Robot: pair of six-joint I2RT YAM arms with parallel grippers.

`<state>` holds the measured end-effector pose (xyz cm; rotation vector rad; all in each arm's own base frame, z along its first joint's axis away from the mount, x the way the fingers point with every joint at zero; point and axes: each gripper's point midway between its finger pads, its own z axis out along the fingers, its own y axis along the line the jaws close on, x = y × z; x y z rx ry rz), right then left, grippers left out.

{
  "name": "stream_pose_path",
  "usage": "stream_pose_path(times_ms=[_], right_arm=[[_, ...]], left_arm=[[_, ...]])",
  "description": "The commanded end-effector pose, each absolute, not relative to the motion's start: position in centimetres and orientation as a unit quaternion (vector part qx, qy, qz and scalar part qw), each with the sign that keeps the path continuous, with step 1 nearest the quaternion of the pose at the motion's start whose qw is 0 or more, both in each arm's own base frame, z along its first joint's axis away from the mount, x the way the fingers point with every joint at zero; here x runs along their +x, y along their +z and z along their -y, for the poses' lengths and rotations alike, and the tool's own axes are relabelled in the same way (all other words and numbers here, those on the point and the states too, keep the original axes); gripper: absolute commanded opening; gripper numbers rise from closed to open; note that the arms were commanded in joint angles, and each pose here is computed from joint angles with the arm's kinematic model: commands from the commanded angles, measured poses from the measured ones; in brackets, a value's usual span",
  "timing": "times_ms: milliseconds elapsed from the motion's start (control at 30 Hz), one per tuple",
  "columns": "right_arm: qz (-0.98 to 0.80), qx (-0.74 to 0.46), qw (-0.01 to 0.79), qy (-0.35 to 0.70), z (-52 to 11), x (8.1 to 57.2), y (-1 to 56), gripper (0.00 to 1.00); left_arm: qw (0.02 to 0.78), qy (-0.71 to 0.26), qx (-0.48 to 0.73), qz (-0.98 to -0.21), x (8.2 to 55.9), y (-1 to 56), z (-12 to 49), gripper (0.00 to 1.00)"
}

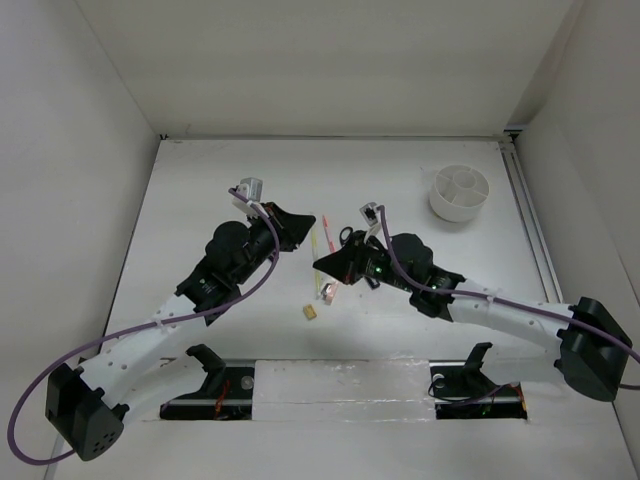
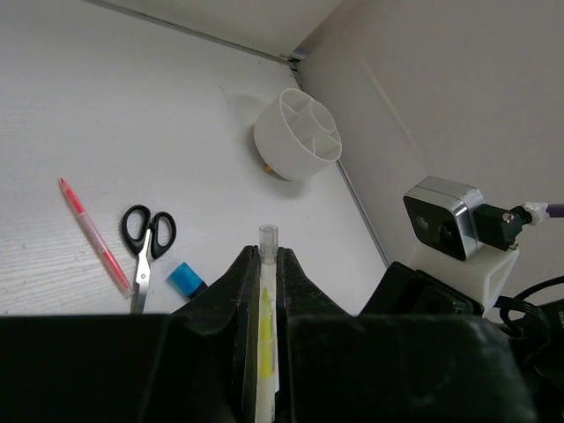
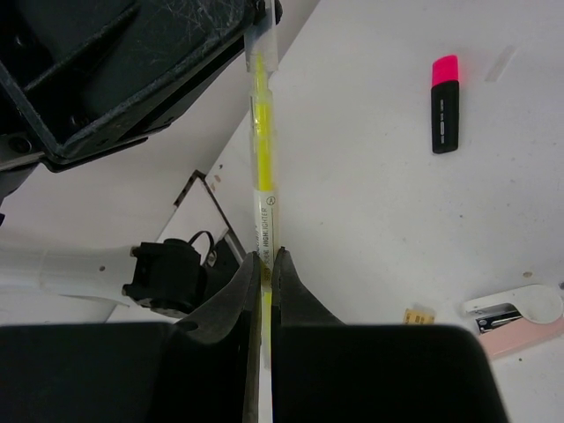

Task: Sort the stationery into containers
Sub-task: Close the pen cap on the pen.

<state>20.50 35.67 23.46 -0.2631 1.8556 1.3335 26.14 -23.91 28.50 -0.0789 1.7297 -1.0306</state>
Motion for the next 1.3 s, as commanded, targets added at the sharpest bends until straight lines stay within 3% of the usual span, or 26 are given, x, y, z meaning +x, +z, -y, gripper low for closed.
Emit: stream_pose_path(times_ms=[0,1033,1267], right_arm=[[-0.687,-0.101,0.455,0.558,-35.7,21.5,28.7,0.0],[-0.683,-0.101,0.473,0.547,-34.4,22.3,29.7,0.0],[-0.622,-0.063,0.523,0.579,-33.0,22.8,33.4,0.0]], left_arm=[[0.534,-0.453,-0.007,-0.714,25.2,29.0,24.5,0.0],[0.518,-0.429,0.01,-0.74,25.4,26.5,24.8,0.0],[0.495,-0.448,-0.016,-0.744,25.1,25.9,25.0,0.0]])
